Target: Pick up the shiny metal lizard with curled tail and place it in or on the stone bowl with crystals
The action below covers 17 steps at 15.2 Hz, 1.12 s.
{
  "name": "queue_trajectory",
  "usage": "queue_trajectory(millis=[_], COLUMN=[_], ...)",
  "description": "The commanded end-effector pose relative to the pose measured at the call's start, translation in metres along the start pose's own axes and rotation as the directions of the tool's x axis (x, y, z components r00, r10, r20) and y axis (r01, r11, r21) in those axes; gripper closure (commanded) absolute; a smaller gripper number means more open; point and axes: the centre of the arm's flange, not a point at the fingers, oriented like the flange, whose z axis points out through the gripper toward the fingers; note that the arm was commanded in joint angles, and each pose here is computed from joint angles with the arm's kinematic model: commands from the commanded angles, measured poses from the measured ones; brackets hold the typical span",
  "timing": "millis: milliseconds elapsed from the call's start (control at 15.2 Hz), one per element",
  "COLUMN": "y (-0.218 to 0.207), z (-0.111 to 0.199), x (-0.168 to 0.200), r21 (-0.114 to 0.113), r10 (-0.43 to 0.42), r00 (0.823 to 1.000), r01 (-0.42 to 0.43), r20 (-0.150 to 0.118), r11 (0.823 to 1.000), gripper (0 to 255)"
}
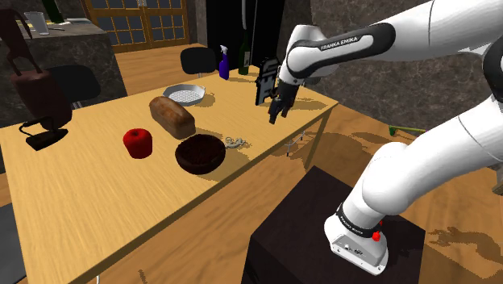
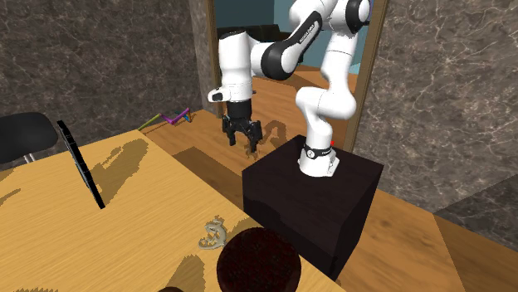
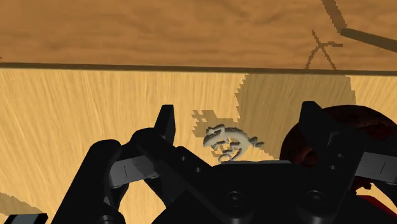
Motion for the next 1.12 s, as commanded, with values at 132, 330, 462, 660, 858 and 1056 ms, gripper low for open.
queue_trajectory(millis=[132,330,462,660,858,1056], y=[0.015,0.024,0.029,0.034,0.035,0.032], z=[0.044,0.076,0.096,0.128,0.146,0.161], x=[0.03,0.052,0.068,0.091,0.101,0.103], r21=[0.058,0.103,0.132,0.174,0.192,0.192], r10=[-0.032,-0.055,-0.07,-0.09,-0.099,-0.099], r00=[0.999,0.997,0.995,0.991,0.989,0.989], r01=[0.034,0.06,0.079,0.106,0.118,0.118], r20=[-0.032,-0.056,-0.072,-0.097,-0.107,-0.107], r11=[0.998,0.993,0.988,0.979,0.974,0.974], gripper=[0,0,0,0,0,0])
